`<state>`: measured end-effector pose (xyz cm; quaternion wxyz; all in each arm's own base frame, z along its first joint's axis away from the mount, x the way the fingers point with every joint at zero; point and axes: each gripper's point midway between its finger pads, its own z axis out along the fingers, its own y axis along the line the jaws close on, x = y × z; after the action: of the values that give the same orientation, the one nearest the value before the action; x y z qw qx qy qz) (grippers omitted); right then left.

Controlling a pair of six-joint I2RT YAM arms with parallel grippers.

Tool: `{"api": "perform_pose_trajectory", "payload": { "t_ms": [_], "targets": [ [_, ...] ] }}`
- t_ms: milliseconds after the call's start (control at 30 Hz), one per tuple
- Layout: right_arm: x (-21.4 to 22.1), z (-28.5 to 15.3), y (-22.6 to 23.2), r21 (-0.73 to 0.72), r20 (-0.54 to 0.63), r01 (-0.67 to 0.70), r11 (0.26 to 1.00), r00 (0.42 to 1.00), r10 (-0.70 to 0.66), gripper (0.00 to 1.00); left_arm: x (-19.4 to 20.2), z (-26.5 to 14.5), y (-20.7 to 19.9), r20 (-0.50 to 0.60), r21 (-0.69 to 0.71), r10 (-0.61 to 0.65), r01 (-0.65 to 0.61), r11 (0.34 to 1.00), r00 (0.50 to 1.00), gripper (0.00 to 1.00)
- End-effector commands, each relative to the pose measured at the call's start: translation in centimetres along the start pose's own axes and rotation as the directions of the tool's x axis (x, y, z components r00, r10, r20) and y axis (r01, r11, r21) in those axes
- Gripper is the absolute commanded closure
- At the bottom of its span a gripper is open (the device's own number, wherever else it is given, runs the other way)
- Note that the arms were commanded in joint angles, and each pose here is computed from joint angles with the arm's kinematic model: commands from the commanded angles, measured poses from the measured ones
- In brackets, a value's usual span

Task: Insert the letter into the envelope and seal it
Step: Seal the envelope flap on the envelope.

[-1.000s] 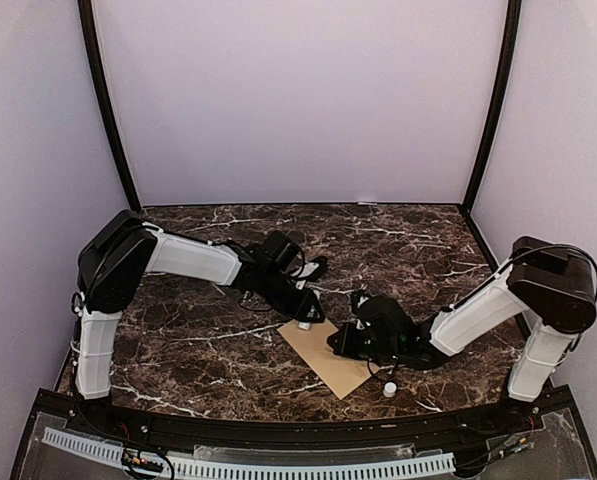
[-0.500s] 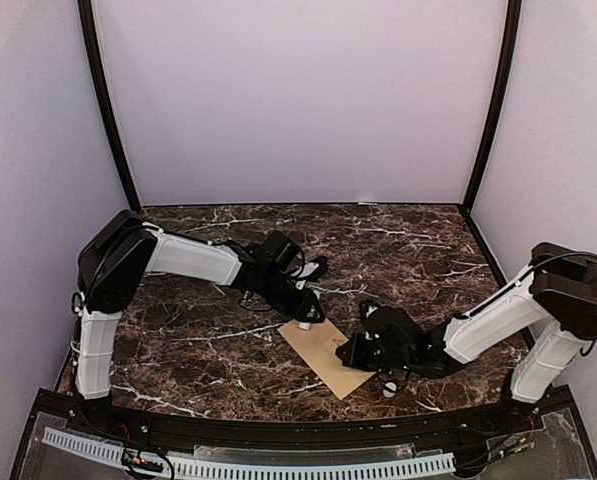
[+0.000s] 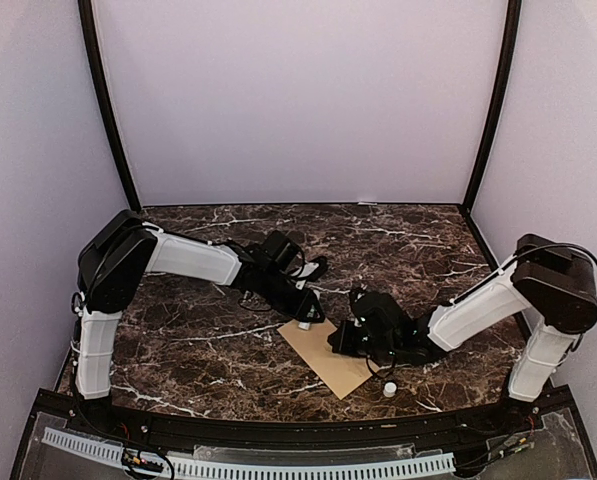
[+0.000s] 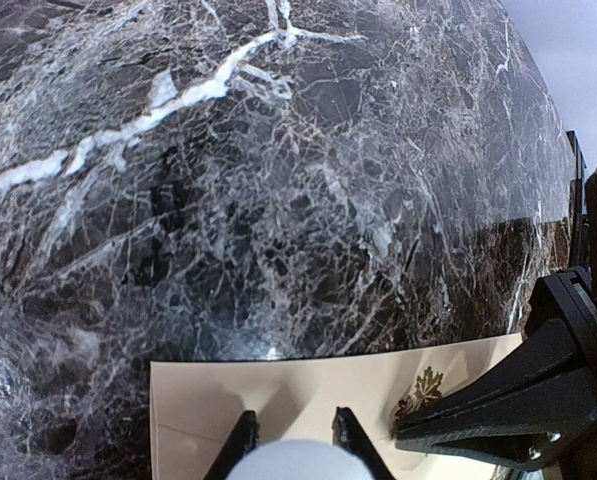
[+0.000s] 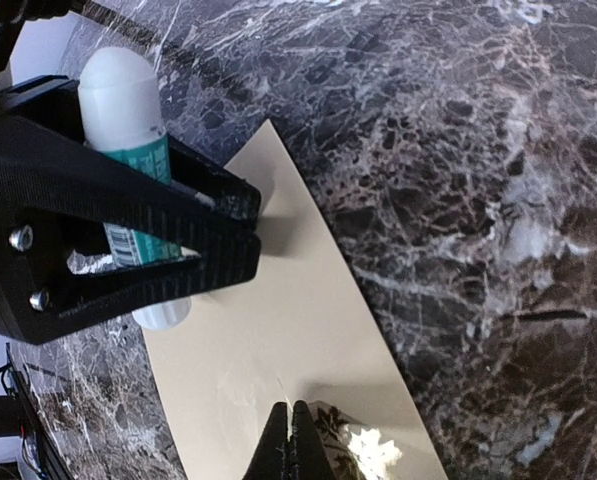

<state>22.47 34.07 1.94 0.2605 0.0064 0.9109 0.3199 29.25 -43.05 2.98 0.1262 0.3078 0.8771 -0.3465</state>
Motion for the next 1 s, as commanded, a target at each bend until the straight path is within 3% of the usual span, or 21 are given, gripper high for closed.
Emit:
{"api": "perform_pose_trajectory", "payload": {
  "t_ms": [0,333,767,967],
  "targets": [
    [0.0,1.4,-1.3,0.047,-0.031,0.036,0.998,0.999,-0.034,1.0,0.9,0.6,0.7,-0.037,-0.02,-0.019,0.018,1.0,0.999,1.0],
    [0.0,1.1,-1.7,0.047,-0.037,0.031,0.998,0.999,-0.029,1.0,0.9,0.6,0.7,-0.037,-0.024,-0.017,0.016,1.0,0.999,1.0],
    [5.2,-2.6,-4.8,0.097,-0.103,-0.005,0.995,0.995,0.015,1.0,0.8,0.4,0.7,-0.037,-0.029,-0.017,0.016,0.999,0.999,1.0],
    [3.7,-4.4,-2.2,0.026,-0.067,0.007,1.0,0.998,-0.005,1.0,-0.5,-0.7,-0.6,-0.002,0.004,0.021,-0.021,1.0,1.0,1.0]
  ]
}}
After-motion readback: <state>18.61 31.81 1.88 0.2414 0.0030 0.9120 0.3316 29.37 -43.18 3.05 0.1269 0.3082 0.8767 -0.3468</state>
